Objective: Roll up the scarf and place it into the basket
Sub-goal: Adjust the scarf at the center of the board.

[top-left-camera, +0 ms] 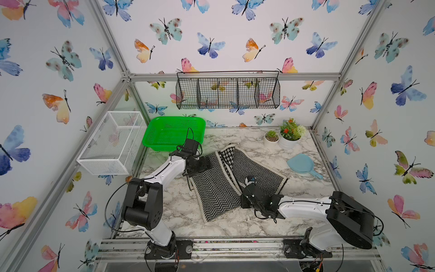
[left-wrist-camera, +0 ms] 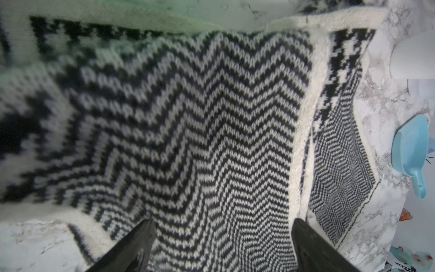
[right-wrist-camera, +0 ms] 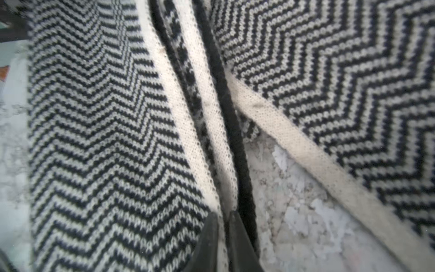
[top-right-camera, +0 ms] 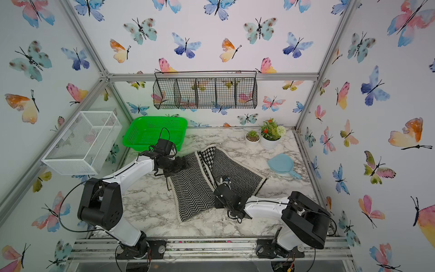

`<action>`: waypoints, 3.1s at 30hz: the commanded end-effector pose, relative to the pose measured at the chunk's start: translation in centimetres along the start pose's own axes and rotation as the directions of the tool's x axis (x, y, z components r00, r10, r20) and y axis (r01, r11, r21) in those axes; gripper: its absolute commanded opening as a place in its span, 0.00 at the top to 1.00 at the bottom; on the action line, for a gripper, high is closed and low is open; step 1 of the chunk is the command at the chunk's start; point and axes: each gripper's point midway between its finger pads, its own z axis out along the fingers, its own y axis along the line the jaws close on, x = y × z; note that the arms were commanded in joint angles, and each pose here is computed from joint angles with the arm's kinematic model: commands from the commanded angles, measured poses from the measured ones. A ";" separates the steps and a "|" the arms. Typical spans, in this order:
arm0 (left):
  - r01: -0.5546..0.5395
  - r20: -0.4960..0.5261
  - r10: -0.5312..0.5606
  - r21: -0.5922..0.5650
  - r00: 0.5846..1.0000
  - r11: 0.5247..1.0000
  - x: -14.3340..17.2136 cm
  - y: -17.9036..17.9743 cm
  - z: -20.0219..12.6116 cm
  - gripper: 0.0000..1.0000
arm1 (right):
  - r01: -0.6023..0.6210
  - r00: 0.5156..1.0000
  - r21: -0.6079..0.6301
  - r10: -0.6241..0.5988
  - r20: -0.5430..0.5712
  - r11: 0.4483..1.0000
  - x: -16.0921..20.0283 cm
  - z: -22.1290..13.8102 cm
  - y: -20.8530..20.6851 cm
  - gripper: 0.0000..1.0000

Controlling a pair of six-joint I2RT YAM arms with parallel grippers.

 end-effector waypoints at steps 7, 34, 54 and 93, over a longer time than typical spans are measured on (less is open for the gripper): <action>0.000 -0.043 -0.006 -0.120 0.999 0.993 -1.9 1.8 3.1 0.08 | -0.074 0.997 -0.052 0.073 -0.030 0.996 2.9 0.2 1.1 0.99; -0.058 0.080 0.052 0.070 0.995 0.996 3.0 -0.6 -5.5 0.08 | 0.115 0.961 -0.042 -0.101 0.257 0.992 -6.1 -5.4 9.5 0.22; -0.005 -0.123 0.032 0.209 0.992 0.978 17.3 1.6 -4.0 0.09 | 0.117 0.986 -0.023 -0.113 0.126 0.993 -17.1 7.6 7.3 0.38; 0.002 -0.142 -0.002 -0.002 0.990 1.000 20.1 7.4 -0.7 0.09 | 0.044 0.990 0.009 -0.045 0.130 0.999 -21.5 7.9 1.2 0.99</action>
